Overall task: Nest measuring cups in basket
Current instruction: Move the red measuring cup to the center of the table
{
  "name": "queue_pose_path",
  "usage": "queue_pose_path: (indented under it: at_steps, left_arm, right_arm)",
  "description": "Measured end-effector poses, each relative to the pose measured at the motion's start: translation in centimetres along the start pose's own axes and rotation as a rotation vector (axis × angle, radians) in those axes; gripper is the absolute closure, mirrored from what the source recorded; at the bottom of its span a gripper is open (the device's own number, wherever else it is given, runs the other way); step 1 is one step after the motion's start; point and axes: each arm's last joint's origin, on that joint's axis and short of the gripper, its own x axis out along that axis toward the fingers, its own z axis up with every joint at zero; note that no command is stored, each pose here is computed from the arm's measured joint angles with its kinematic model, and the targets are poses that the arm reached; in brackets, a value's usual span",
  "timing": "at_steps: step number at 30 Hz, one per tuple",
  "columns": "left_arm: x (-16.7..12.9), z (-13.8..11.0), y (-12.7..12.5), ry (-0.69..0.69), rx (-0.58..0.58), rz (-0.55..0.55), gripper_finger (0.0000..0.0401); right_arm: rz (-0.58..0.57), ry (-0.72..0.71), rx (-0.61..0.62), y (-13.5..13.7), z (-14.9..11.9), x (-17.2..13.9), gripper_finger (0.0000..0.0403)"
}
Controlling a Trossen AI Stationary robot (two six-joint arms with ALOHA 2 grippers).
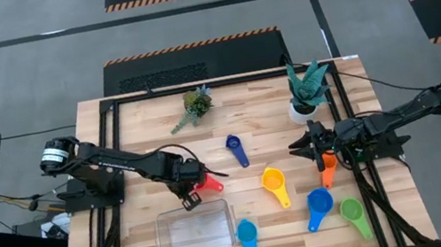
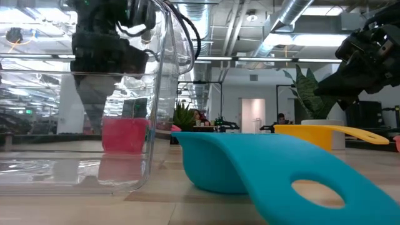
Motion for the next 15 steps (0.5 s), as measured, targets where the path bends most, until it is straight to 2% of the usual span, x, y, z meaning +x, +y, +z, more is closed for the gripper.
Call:
queue_pose_path:
  at_steps: [8,12,15]
  left_arm:
    - [-3.4,1.7,-1.4,-0.075,0.154,0.025,0.0401]
    - [-6.1,1.5,-1.7,-0.047,0.238,0.156,0.0401]
    - [-7.7,0.5,-1.8,-0.001,0.322,0.313,0.0401]
  right_arm:
    - [0.0,0.0,0.0,0.0,0.0,0.0,0.0269]
    - [0.0,0.0,0.0,0.0,0.0,0.0,0.027]
    - [0.0,-0.001,0.0,0.0,0.0,0.0,0.0268]
